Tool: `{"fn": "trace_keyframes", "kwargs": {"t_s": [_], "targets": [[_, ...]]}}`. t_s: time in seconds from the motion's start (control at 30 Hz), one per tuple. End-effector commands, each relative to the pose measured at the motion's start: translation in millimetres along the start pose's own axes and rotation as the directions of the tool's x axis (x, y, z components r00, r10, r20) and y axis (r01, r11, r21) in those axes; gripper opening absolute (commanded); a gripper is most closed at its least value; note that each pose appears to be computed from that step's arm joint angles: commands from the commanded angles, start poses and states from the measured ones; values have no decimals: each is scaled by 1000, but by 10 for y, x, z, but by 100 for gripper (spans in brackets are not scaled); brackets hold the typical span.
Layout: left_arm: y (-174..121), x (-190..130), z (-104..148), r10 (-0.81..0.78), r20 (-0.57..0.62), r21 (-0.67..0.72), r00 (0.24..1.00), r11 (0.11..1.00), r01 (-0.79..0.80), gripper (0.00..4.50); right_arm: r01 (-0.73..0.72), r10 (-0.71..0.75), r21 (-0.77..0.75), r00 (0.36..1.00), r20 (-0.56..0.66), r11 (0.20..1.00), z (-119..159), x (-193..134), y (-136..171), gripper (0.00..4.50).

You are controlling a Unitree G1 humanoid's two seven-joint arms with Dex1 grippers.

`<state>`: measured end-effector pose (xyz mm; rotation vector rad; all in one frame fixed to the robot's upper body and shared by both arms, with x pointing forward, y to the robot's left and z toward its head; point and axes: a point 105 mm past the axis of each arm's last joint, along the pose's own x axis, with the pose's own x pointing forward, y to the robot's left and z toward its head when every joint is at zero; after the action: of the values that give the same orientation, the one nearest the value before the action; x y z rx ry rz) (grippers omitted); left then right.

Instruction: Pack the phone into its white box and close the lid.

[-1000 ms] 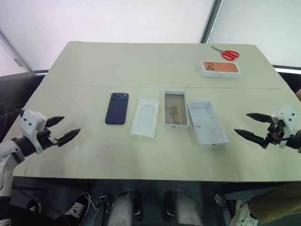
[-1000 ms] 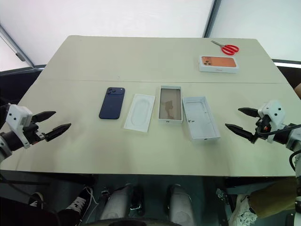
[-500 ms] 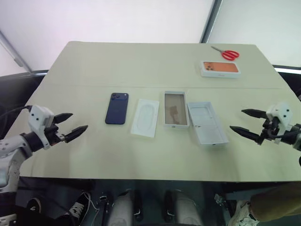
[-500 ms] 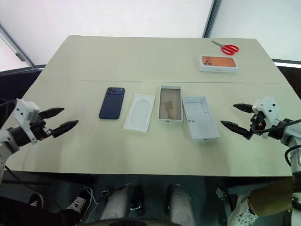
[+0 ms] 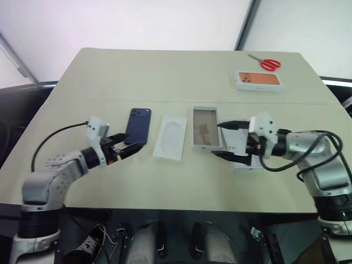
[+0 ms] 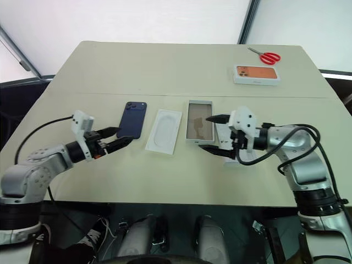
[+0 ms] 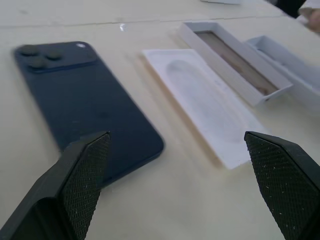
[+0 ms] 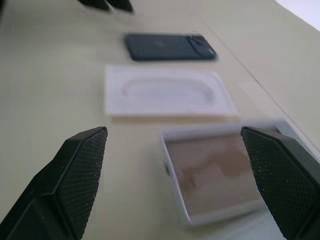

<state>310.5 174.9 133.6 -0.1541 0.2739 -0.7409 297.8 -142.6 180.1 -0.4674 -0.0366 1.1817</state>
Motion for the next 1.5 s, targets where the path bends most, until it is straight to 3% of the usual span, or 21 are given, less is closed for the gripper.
{"fn": "trace_keyframes", "kwargs": {"t_s": [0.03, 0.3, 0.63, 0.93, 1.1, 1.2, 1.37, 1.5], "targets": [[-132, 105, 33, -32, 18, -54, 999, 998, 33, 450, 30, -29, -27, 999, 27, 999, 106, 10, -71, 447], [-359, 302, -151, -130, -9, -299, 991, 946, 122, 450, 30, -30, -21, 999, 36, 999, 75, 78, -41, 447], [-291, 466, -164, -91, -10, -343, 996, 936, 82, 450, 71, -71, -27, 997, 24, 997, 67, 26, -94, 447], [-391, 689, -189, -133, 30, -519, 991, 845, 130, 450, 82, -81, -34, 996, 48, 996, 102, 98, -100, 447], [-420, 699, -242, -133, 30, -551, 991, 825, 127, 450, 91, -89, -43, 995, 46, 995, 114, 81, -112, 447], [-381, 664, -270, -120, 25, -566, 992, 816, 113, 368, 94, -92, -44, 995, 45, 995, 111, 73, -109, 450], [-353, 625, -316, -104, 8, -559, 994, 824, 91, 117, 93, -91, -45, 995, 47, 995, 113, 84, -101, 450], [-319, 599, -352, -90, -7, -559, 996, 826, 71, 117, 91, -89, -46, 995, 52, 995, 122, 98, -101, 450]]}}
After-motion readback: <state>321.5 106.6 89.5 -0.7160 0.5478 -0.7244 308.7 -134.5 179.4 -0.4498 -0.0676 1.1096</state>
